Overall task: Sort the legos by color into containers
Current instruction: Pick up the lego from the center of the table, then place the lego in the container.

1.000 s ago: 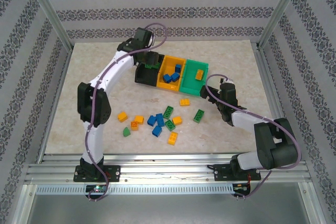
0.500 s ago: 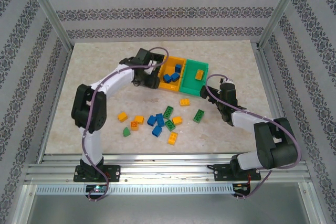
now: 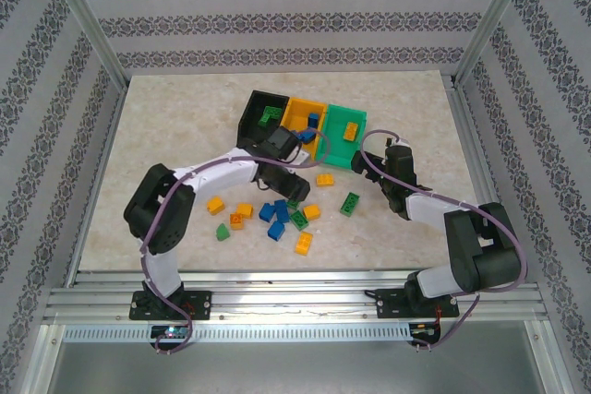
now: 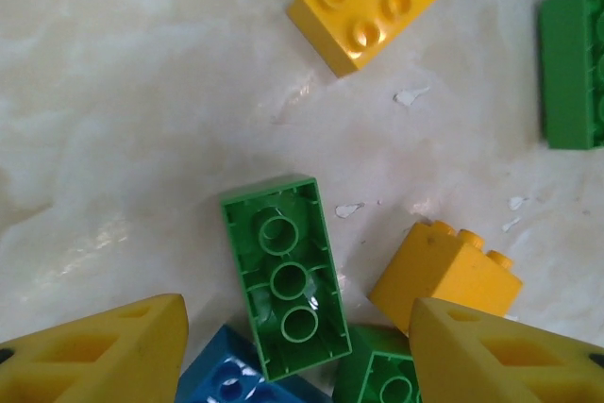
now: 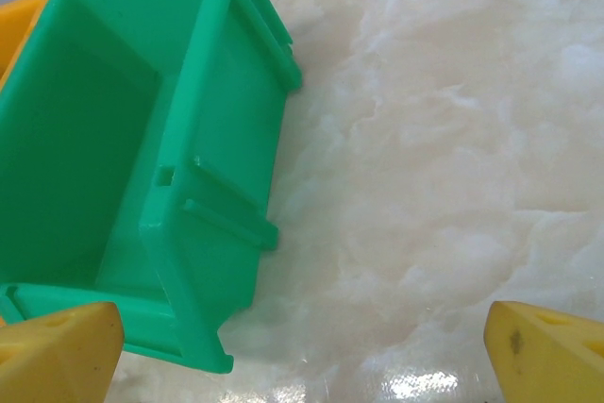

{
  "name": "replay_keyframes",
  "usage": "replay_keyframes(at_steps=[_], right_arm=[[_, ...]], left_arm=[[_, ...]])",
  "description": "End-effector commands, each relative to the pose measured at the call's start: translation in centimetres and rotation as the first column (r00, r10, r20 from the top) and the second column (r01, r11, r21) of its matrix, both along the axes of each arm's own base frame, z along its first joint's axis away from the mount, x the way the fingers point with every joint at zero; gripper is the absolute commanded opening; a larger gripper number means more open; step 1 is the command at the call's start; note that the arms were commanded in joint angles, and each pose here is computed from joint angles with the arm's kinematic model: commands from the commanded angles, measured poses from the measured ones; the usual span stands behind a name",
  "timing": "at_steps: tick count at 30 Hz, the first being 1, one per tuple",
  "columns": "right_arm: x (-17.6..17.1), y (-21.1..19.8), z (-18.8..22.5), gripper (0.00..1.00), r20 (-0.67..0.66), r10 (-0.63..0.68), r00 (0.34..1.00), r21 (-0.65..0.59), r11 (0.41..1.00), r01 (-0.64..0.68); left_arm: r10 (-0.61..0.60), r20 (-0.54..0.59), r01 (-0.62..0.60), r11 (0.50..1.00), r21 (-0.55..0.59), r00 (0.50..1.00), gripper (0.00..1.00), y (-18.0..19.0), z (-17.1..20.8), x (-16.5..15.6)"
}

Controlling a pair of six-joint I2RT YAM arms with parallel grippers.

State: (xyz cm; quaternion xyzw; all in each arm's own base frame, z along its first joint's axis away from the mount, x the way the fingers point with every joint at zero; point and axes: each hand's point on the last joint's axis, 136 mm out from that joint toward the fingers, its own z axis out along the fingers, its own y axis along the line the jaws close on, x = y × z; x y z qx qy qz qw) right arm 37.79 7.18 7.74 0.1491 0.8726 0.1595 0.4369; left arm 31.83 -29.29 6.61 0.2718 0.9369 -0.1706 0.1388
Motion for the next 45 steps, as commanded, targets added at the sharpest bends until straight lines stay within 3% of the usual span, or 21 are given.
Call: replay_keyframes(at_steps=[1,12,23,25,27,31,35,45], right_arm=[[0.8,0.0,0.9,0.98,0.024,-0.005,1.0,0.027,1.0,0.004],[0.6,-0.1,1.1,0.98,0.031,-0.006,1.0,0.022,1.0,0.005],[0.7,0.1,1.0,0.98,0.025,0.0,1.0,0.031,1.0,-0.001],[0.7,0.0,1.0,0.98,0.027,-0.001,1.0,0.029,1.0,0.0],[0.6,0.0,1.1,0.98,0.03,0.001,1.0,0.027,1.0,-0.001],[0.4,-0.3,1.2,0.98,0.032,-0.007,0.999,0.017,1.0,0.007],[0.3,-0.3,1.3,0.98,0.035,-0.007,0.999,0.018,1.0,0.006],[0.4,-0.2,1.2,0.98,0.033,-0.005,0.999,0.027,1.0,0.004]], left_arm=[[-0.017,0.014,0.015,0.993,0.117,1.0,0.63,0.5,-1.0,0.3],[-0.066,-0.001,0.063,0.956,0.285,0.998,0.61,0.3,-3.4,0.3],[-0.055,0.005,0.051,0.956,0.29,0.998,0.43,0.4,-2.8,0.2],[-0.052,0.031,0.041,0.958,0.282,0.998,0.33,0.4,-2.0,0.6],[-0.048,0.066,0.028,0.961,0.274,0.997,0.28,0.5,-1.3,0.9],[0.001,0.147,-0.039,0.965,0.259,0.989,0.25,1.2,0.0,2.0],[0.127,0.259,-0.202,0.936,0.287,0.957,0.23,4.8,2.0,4.4],[0.333,0.342,-0.394,0.911,0.122,0.878,0.3,11.2,9.7,12.5]])
